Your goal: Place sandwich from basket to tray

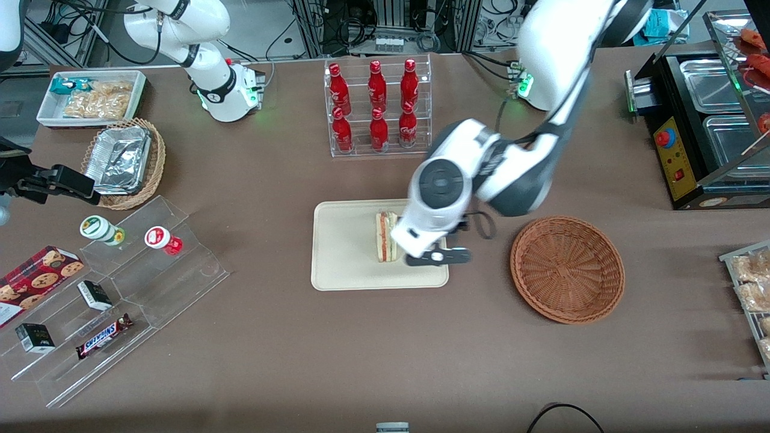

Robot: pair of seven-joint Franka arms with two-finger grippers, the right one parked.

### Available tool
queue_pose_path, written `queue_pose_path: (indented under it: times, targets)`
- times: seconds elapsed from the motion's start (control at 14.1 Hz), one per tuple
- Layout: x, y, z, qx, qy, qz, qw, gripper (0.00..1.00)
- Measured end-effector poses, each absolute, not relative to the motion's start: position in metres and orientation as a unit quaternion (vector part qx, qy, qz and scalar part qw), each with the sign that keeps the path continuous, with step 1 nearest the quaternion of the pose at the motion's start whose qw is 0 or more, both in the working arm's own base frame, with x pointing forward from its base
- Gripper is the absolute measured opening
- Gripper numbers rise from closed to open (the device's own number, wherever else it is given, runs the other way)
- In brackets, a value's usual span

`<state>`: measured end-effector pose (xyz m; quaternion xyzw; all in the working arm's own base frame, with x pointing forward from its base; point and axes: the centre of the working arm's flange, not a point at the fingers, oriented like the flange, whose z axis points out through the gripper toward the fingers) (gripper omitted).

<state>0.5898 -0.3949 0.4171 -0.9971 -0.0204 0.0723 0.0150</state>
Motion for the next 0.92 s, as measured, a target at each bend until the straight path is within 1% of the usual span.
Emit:
queue_pose_path:
  times: [0.14,0.43,0.78,0.92]
  targets:
    - [0.592,-0.343,0.441,-0.997,-0.021,0.073,0.019,1.00]
    - [0.572,-0.257,0.478,-0.996,-0.043,0.073,0.030,1.00]
    - [0.552,-0.141,0.522,-0.994,-0.025,0.096,0.035,1.00]
    - [0.547,-0.102,0.545,-0.995,-0.022,0.093,0.031,1.00]
